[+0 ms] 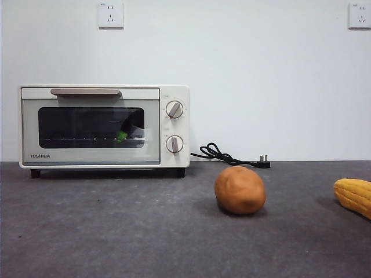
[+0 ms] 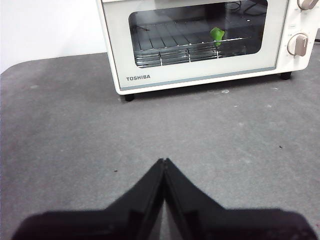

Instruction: Take the eggplant from the table,put the eggplant in the oven

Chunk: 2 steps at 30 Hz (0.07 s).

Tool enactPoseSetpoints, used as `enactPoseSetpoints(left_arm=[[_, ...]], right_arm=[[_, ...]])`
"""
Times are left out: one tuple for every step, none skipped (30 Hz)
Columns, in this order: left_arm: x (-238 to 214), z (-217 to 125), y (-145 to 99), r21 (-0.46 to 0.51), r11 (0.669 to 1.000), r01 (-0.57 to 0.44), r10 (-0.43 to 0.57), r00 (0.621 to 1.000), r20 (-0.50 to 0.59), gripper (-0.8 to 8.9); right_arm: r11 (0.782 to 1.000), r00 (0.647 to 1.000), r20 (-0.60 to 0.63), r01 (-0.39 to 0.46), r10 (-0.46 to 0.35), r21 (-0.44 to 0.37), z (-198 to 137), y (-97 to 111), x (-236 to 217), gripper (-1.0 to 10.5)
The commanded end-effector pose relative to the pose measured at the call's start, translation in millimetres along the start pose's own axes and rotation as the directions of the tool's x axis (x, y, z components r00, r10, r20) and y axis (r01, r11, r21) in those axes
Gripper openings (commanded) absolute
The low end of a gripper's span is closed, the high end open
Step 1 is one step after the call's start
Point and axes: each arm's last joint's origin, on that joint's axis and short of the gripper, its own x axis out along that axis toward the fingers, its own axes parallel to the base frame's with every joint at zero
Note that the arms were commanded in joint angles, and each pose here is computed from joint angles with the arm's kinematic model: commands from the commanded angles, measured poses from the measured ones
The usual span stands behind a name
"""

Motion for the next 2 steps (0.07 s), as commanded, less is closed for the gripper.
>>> enactPoseSetpoints(left_arm=[[1.0, -2.4, 0.0, -0.007, 1.000, -0.003, 0.003, 1.000, -0.003, -0.04], [1.0, -2.4, 0.0, -0.007, 1.000, -0.003, 0.003, 1.000, -0.003, -0.04]], right_arm=[[1.000, 1.000, -0.004, 0.002, -0.002, 0.004, -2.7, -0.5, 1.0, 0.0], [1.000, 1.000, -0.004, 0.002, -0.002, 0.004, -2.7, -0.5, 1.0, 0.0]])
